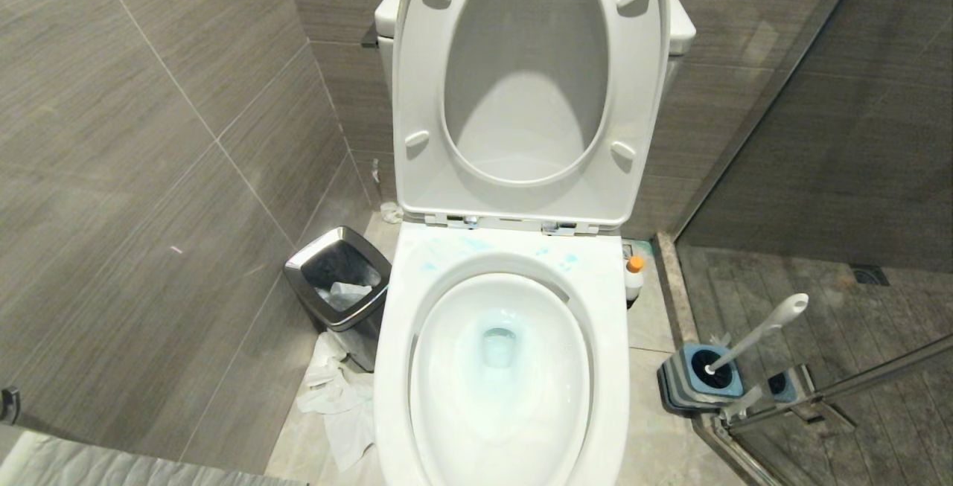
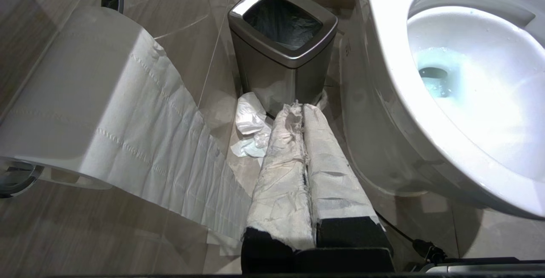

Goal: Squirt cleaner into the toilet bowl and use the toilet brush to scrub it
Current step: Flush the toilet

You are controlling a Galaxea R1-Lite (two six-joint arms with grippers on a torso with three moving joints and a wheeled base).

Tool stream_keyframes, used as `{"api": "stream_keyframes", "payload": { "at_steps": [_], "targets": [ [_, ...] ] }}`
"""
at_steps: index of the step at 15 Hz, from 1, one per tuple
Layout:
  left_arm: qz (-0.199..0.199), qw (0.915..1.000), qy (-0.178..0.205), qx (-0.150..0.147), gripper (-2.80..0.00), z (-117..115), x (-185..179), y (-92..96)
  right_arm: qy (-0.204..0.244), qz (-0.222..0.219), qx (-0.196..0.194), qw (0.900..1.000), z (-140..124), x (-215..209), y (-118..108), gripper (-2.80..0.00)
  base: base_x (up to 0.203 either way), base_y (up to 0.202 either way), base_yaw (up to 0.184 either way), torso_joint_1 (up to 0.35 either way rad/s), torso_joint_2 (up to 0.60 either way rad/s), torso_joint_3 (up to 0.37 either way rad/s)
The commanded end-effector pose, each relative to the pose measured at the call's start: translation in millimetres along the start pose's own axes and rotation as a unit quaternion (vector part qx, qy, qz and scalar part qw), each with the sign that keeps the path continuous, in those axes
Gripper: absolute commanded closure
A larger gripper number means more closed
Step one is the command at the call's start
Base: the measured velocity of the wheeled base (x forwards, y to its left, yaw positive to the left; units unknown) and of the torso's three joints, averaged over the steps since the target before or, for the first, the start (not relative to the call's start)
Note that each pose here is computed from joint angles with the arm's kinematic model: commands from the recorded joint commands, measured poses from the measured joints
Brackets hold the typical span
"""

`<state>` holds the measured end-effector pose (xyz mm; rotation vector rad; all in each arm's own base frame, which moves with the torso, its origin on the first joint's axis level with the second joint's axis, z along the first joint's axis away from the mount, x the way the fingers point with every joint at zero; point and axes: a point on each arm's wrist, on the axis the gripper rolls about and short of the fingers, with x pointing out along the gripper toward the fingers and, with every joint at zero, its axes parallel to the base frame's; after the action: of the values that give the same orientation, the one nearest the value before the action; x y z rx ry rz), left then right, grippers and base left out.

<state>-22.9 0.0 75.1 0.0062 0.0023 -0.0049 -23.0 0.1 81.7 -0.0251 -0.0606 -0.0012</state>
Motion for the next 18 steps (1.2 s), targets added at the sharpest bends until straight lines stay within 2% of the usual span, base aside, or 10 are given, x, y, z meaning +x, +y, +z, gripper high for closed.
{"api": "stream_keyframes", "payload": {
  "at_steps": [1,5,7,10,13,15,18],
  "targets": [
    [0.0,1.0,0.001,0.001,0.0,0,0,0.0,0.012,0.001,-0.001,1.0,-7,2,0,0.0,0.0,0.0,0.0,0.0,0.0,0.0],
    [-0.001,0.9999,-0.001,0.013,0.0,0,0,0.0,0.013,0.001,-0.001,1.0,-7,2,0,0.0,0.0,0.0,0.0,0.0,0.0,0.0],
    [-0.008,0.9993,-0.029,0.023,0.0,17,-5,-0.3,0.013,0.001,-0.001,1.0,-7,2,0,0.0,0.0,0.0,0.0,0.0,0.0,0.0],
    [-0.039,0.9949,-0.077,0.053,0.0,64,-20,-1.7,0.013,0.001,-0.001,1.0,-7,2,0,0.0,0.0,0.0,0.0,0.0,0.0,0.0],
    [-0.068,0.9899,-0.1,0.074,0.0,121,-22,-2.8,0.013,0.001,-0.001,1.0,-7,2,0,0.0,0.0,0.0,0.0,0.0,0.0,0.0],
    [-0.078,0.9868,-0.117,0.079,0.0,166,-17,-3.0,0.013,0.001,-0.001,1.0,-7,2,0,0.0,0.0,0.0,0.0,0.0,0.0,0.0],
    [-0.078,0.9856,-0.126,0.082,0.0,232,9,-2.6,0.013,0.001,-0.001,1.0,-7,2,0,0.0,0.0,0.0,0.0,0.0,0.0,0.0]
  ]
}}
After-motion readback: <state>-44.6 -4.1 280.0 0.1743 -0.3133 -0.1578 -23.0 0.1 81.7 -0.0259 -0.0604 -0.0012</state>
